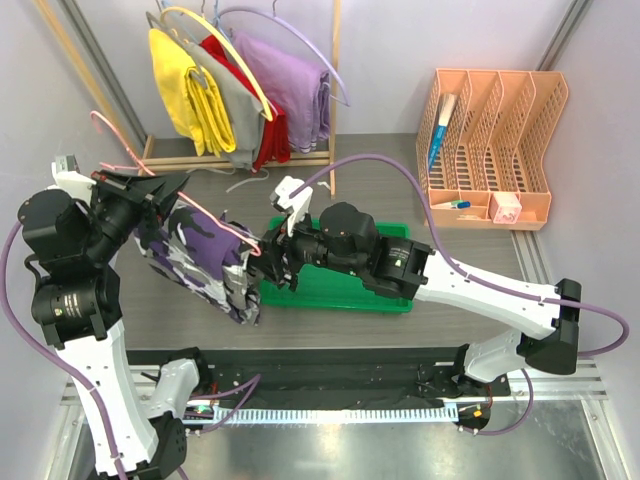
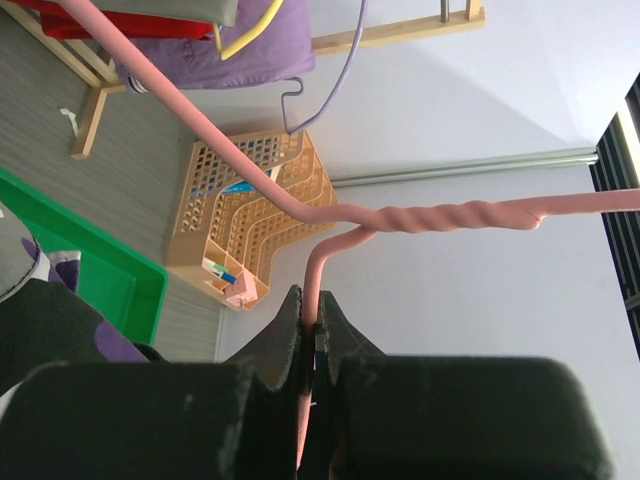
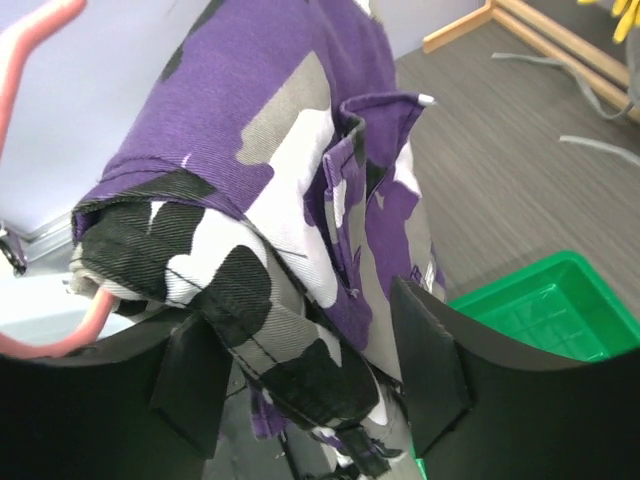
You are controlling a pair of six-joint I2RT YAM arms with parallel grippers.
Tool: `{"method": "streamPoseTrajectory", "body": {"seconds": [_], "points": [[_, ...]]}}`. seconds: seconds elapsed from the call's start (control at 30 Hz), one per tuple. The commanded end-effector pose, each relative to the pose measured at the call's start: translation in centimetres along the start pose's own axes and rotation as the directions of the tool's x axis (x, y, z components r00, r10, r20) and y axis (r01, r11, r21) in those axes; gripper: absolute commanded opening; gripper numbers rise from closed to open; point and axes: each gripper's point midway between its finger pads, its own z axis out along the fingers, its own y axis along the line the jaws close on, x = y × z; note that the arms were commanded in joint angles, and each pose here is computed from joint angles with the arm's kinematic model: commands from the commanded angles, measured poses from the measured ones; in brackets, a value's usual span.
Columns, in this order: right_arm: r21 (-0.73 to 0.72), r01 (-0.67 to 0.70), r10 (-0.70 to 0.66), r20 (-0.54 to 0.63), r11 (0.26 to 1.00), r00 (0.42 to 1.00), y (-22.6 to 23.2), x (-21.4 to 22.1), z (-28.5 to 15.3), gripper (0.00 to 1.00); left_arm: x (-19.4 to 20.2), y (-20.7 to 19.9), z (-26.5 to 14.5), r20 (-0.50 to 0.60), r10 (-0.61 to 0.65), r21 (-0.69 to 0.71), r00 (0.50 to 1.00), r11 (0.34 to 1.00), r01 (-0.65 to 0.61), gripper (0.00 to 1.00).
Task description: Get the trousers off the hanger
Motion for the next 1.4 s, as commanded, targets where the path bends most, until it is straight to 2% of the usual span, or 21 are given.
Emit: {"method": "streamPoseTrajectory", "body": {"seconds": [0.0, 0.07, 0.1, 0.17, 0.33, 0.37, 0.57, 0.63, 0.67, 0.83, 1.13, 1.37], "points": [[0.067, 0.019, -0.027, 0.121, 0.998, 0.992, -1.2, -2.8, 0.3, 0.56, 1.4, -4.8, -2.3, -0.036, 0.042, 0.188, 0.998, 0.982, -0.034, 0.00], [0.079, 0.020, -0.032, 0.144, 0.997, 0.989, -1.5, -3.2, 0.3, 0.51, 1.5, -4.8, -2.3, -0.041, 0.041, 0.189, 0.998, 0.981, -0.032, 0.00], [0.091, 0.018, -0.032, 0.147, 0.996, 0.989, -1.8, -3.2, 0.4, 0.45, 1.5, -4.8, -2.3, -0.043, 0.040, 0.188, 0.998, 0.982, -0.032, 0.00], [0.108, 0.016, -0.033, 0.158, 0.994, 0.987, -2.3, -3.4, 0.2, 0.38, 1.6, -4.8, -2.4, -0.048, 0.045, 0.192, 0.998, 0.981, -0.035, 0.00], [0.133, -0.003, -0.019, 0.166, 0.991, 0.986, -3.3, -3.2, -1.2, 0.10, 1.6, -5.1, -2.2, -0.058, 0.051, 0.202, 0.997, 0.979, -0.038, 0.00], [0.133, -0.009, -0.013, 0.162, 0.991, 0.987, -3.4, -2.9, -1.4, 0.01, 1.6, -5.2, -2.1, -0.060, 0.056, 0.209, 0.997, 0.977, -0.042, 0.00], [0.123, -0.052, 0.027, 0.203, 0.991, 0.979, -3.4, -4.1, -3.9, 0.01, 2.0, -4.0, -0.8, -0.138, 0.063, 0.183, 0.988, 0.982, -0.037, 0.00], [0.104, -0.054, 0.030, 0.226, 0.993, 0.974, -2.8, -5.5, -4.2, 0.01, 2.2, -3.5, -0.8, -0.150, 0.111, 0.166, 0.982, 0.982, -0.086, 0.00], [0.103, -0.055, 0.031, 0.224, 0.993, 0.974, -2.7, -5.8, -4.2, 0.01, 2.2, -2.4, -0.1, -0.175, 0.091, 0.116, 0.980, 0.991, -0.071, 0.00], [0.096, -0.069, 0.038, 0.293, 0.993, 0.955, -2.3, -10.0, -4.3, 0.01, 3.0, -1.8, 0.3, -0.259, 0.118, 0.109, 0.959, 0.990, -0.092, 0.00], [0.099, -0.132, 0.087, 0.370, 0.986, 0.925, -3.9, -14.7, -4.6, 0.01, 4.0, 0.4, 0.1, -0.303, 0.143, 0.087, 0.942, 0.989, -0.123, 0.00], [0.034, -0.187, 0.148, 0.479, 0.982, 0.866, -4.4, -20.4, -6.4, 0.01, 4.5, 1.9, -0.1, -0.322, 0.161, 0.054, 0.933, 0.987, -0.152, 0.00]]}}
